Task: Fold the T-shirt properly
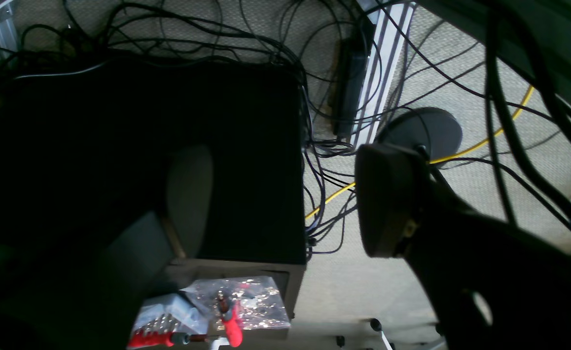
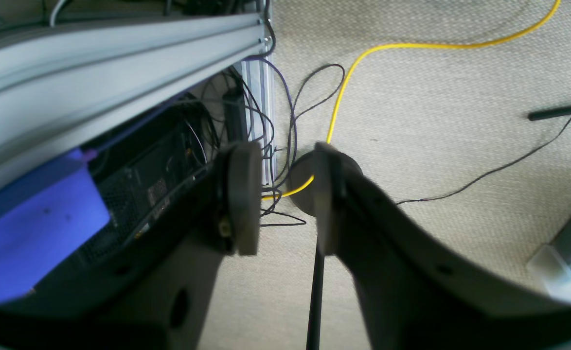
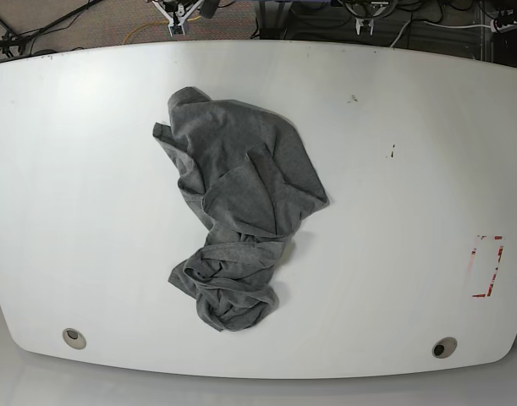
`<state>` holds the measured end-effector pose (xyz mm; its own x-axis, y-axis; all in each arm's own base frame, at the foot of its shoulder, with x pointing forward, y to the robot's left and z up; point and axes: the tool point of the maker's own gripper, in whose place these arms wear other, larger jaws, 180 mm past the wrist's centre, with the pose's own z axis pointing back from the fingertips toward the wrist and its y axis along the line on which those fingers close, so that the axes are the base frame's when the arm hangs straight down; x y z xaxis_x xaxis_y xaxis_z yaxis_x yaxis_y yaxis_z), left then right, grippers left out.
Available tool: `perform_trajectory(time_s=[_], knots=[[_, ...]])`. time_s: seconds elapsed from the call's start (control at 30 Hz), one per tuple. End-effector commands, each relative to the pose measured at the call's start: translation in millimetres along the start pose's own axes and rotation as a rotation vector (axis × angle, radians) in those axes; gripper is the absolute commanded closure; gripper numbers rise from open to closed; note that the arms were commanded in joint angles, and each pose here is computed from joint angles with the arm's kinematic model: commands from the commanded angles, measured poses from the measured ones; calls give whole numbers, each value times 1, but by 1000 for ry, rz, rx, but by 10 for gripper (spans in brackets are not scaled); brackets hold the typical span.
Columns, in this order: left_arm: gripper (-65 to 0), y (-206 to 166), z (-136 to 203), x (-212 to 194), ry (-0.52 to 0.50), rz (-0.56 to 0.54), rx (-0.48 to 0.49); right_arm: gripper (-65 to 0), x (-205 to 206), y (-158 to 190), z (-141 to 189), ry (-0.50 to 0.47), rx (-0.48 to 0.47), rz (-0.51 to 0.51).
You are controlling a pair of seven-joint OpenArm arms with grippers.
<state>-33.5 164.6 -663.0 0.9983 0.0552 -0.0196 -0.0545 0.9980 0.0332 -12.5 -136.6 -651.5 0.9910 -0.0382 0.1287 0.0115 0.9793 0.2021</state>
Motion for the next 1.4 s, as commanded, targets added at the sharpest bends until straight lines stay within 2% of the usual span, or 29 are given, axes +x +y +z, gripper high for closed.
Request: perform_trajectory(time_s=[0.0, 0.1, 0.43, 0.6, 0.83, 0.93, 1.0, 1.37], knots=[[-428, 8, 0, 2, -31, 3, 15, -156, 1, -1, 0, -15, -6, -3], [-433, 5, 1, -5, -6, -3, 6, -171, 14, 5, -3, -25, 9, 7], [-433, 6, 1, -15, -6, -4, 7, -171, 14, 5, -3, -27, 9, 7], [-433, 7, 3, -15, -83, -2, 10, -168, 9, 5, -1, -34, 8, 5], [-433, 11, 11, -10, -189, -14, 20, -168, -2, 1, 11, -93, -6, 10], [-432, 16, 19, -6, -240, -31, 28, -168, -10, 13, 17, -113, 5, 14], [-431, 19, 28, 0, -292, -47, 36, -168, -14, 16, 24, -132, 4, 23], [-429, 48, 87, -7, -416, -121, 86, -168, -33, 29, 69, -198, -6, 64]])
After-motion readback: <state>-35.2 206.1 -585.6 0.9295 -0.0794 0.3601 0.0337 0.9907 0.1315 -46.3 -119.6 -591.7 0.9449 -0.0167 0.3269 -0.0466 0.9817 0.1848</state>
